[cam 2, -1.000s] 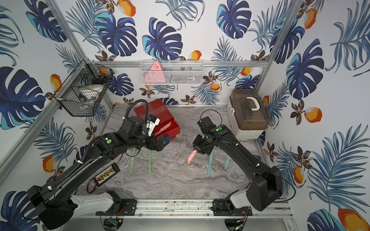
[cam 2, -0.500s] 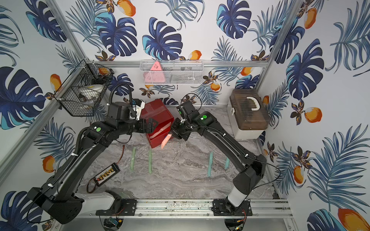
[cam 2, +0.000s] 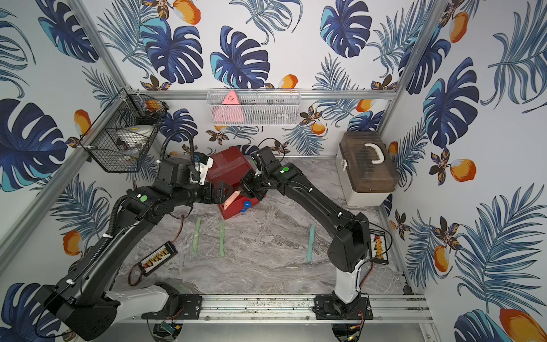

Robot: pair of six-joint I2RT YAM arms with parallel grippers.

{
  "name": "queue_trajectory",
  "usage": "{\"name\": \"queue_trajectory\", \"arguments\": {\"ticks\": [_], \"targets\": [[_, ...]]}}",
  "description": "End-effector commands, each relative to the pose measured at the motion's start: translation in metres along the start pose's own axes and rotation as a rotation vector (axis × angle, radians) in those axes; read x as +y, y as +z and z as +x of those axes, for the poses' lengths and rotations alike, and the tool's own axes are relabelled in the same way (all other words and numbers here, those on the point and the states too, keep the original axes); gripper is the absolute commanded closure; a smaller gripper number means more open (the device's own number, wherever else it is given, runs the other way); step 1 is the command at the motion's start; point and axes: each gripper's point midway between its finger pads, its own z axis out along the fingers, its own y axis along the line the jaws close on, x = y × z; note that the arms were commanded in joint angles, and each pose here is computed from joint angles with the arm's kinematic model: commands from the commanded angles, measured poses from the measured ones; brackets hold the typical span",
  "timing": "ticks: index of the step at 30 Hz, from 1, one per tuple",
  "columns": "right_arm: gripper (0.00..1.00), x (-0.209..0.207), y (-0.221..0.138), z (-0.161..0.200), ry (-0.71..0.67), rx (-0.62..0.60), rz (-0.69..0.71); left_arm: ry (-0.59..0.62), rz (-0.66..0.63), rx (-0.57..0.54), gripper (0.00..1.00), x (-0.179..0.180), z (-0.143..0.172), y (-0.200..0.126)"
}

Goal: Place the fruit knives into the drawer by color
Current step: Place the fruit knife in the drawer.

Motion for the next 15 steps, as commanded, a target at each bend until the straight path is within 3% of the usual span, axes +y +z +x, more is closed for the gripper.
{"name": "queue_trajectory", "arguments": {"ticks": [1,2,6,9,15], "targets": [[0.96,0.020,0.003,-0.006,-0.015,0.000,-0.092,-0.012,0.009,-0.006,0.01,-0.001,-0.001,0.000],[0.84,0.022,0.001,-0.009,-0.025,-0.012,-0.100,-0.014,0.010,-0.007,0.01,-0.001,-0.001,0.000],[0.72,0.026,0.001,-0.014,-0.031,-0.024,-0.131,-0.023,0.020,-0.001,0.01,-0.002,0.001,0.003],[0.48,0.024,0.002,-0.012,-0.020,-0.006,-0.142,-0.028,0.021,0.002,0.01,-0.002,0.002,0.005],[0.44,0.030,-0.013,-0.010,-0.052,-0.026,-0.178,-0.015,0.019,-0.006,0.01,-0.004,-0.010,0.010]]}}
